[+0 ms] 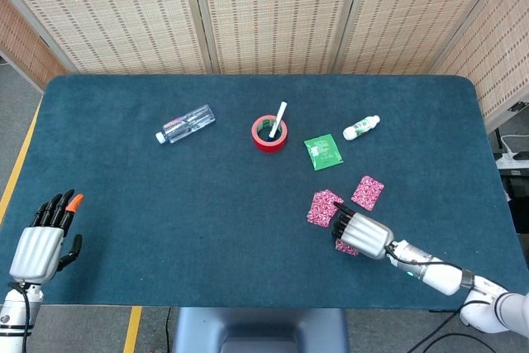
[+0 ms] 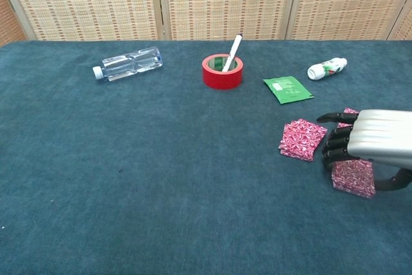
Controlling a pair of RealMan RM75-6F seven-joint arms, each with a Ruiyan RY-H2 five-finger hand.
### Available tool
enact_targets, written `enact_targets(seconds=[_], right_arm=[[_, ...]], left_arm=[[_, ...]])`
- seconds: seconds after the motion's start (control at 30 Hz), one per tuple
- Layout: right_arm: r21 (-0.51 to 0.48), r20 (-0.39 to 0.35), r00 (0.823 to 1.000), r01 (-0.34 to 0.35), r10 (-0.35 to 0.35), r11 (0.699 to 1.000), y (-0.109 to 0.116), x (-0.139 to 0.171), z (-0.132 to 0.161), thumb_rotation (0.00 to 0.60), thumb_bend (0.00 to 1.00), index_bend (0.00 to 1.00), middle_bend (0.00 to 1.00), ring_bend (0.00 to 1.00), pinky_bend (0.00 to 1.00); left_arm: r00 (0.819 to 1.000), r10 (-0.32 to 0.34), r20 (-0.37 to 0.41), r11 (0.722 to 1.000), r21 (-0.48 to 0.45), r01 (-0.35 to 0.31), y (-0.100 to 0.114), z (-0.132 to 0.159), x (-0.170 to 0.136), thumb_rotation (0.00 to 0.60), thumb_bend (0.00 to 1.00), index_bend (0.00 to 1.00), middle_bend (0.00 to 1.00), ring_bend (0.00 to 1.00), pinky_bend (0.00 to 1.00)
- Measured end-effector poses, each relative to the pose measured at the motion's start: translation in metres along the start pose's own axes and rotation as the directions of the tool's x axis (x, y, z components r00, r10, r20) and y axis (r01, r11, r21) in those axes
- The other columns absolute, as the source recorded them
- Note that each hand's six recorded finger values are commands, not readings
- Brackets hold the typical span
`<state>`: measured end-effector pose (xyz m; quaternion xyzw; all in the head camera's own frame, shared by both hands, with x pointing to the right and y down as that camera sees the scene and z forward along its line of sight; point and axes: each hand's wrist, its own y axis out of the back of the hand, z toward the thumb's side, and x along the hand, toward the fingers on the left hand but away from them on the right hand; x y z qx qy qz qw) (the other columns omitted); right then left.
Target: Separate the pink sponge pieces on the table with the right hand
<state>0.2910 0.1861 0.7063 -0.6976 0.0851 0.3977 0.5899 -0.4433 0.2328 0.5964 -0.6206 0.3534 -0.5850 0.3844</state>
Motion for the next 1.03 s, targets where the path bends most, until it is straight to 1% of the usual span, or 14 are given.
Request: enact_targets(seconds=[0.03, 0.1, 0.4, 0.5, 0.57, 0.6, 0.67, 0.7, 0.8, 0.83, 0.9, 0.93, 0.97, 1.03], right_arm=[[-0.004, 0.001, 1.000, -0.005, 0.005, 1.000, 0.000, 0.000, 0.000, 0.600, 0.19, 0.05, 0.22, 0.20, 0.00], [-0.010, 0.002, 1.000, -0.011, 0.011, 1.000, 0.000, 0.001, 0.000, 0.600, 0.19, 0.01, 0.19, 0.18, 0.00], [-0.044, 0.041, 0.999, 0.008, -0.007, 0.999, 0.011, 0.012, -0.004, 0.600, 0.19, 0.00, 0.13, 0.13, 0.00], [-0.081, 0.085, 0.995, 0.051, -0.044, 0.995, 0.022, 0.021, -0.009, 0.600, 0.19, 0.00, 0.12, 0.09, 0.00], [-0.126, 0.143, 0.987, 0.092, -0.074, 0.988, 0.030, 0.030, -0.013, 0.600, 0.19, 0.00, 0.10, 0.04, 0.00], [-0.148, 0.174, 0.981, 0.113, -0.087, 0.982, 0.034, 0.035, -0.014, 0.600, 0.19, 0.00, 0.10, 0.02, 0.00], [-0.189, 0.260, 0.958, 0.174, -0.121, 0.966, 0.041, 0.049, -0.019, 0.600, 0.19, 0.00, 0.09, 0.00, 0.00], [-0.202, 0.304, 0.943, 0.202, -0.135, 0.958, 0.044, 0.056, -0.022, 0.600, 0.19, 0.00, 0.08, 0.00, 0.00], [-0.222, 0.484, 0.860, 0.297, -0.159, 0.929, 0.046, 0.088, -0.031, 0.600, 0.19, 0.00, 0.01, 0.00, 0.00], [-0.222, 0.565, 0.812, 0.324, -0.150, 0.919, 0.043, 0.104, -0.035, 0.600, 0.19, 0.00, 0.00, 0.00, 0.00], [-0.221, 0.671, 0.733, 0.345, -0.115, 0.912, 0.036, 0.126, -0.039, 0.600, 0.19, 0.00, 0.00, 0.00, 0.00], [-0.223, 0.722, 0.688, 0.341, -0.080, 0.913, 0.032, 0.138, -0.039, 0.600, 0.19, 0.00, 0.00, 0.00, 0.00], [-0.228, 0.748, 0.661, 0.334, -0.055, 0.915, 0.029, 0.144, -0.039, 0.600, 0.19, 0.00, 0.00, 0.00, 0.00], [-0.242, 0.778, 0.628, 0.323, -0.016, 0.915, 0.027, 0.151, -0.038, 0.600, 0.19, 0.00, 0.00, 0.00, 0.00]], left_arm=[[1.000, 0.000, 0.000, 1.000, 0.000, 0.000, 0.000, 0.000, 0.000, 0.600, 0.52, 0.00, 0.00, 0.00, 0.14], [1.000, -0.001, 0.000, 1.000, 0.000, 0.001, -0.001, 0.000, 0.000, 0.600, 0.52, 0.00, 0.00, 0.00, 0.14], [1.000, 0.005, 0.004, 1.000, -0.002, -0.005, 0.001, 0.001, -0.002, 0.600, 0.52, 0.00, 0.00, 0.00, 0.14], [1.000, 0.010, 0.003, 1.000, -0.001, -0.010, 0.002, 0.000, -0.002, 0.600, 0.52, 0.00, 0.00, 0.00, 0.14], [1.000, 0.018, 0.004, 1.000, -0.003, -0.018, 0.004, 0.000, -0.003, 0.600, 0.52, 0.00, 0.00, 0.00, 0.14], [1.000, 0.021, 0.005, 1.000, -0.004, -0.021, 0.005, 0.000, -0.003, 0.600, 0.52, 0.00, 0.00, 0.00, 0.14], [1.000, 0.027, 0.007, 1.000, -0.006, -0.027, 0.006, 0.000, -0.003, 0.600, 0.52, 0.00, 0.00, 0.00, 0.14], [1.000, 0.028, 0.008, 1.000, -0.006, -0.028, 0.006, 0.000, -0.003, 0.600, 0.52, 0.00, 0.00, 0.00, 0.14], [1.000, 0.028, 0.003, 1.000, -0.009, -0.028, 0.006, -0.001, -0.003, 0.600, 0.52, 0.00, 0.00, 0.00, 0.14], [1.000, 0.028, 0.002, 1.000, -0.010, -0.028, 0.006, -0.002, -0.003, 0.600, 0.52, 0.00, 0.00, 0.00, 0.14], [0.999, 0.032, 0.001, 0.999, -0.012, -0.032, 0.007, -0.003, -0.003, 0.600, 0.52, 0.00, 0.00, 0.00, 0.14], [0.999, 0.038, 0.003, 0.999, -0.013, -0.038, 0.008, -0.003, -0.003, 0.600, 0.52, 0.00, 0.00, 0.00, 0.13], [0.999, 0.047, 0.007, 0.999, -0.012, -0.047, 0.009, -0.003, -0.003, 0.600, 0.52, 0.00, 0.00, 0.00, 0.13], [0.998, 0.062, 0.013, 0.998, -0.009, -0.062, 0.011, -0.002, -0.003, 0.600, 0.52, 0.00, 0.00, 0.00, 0.13]])
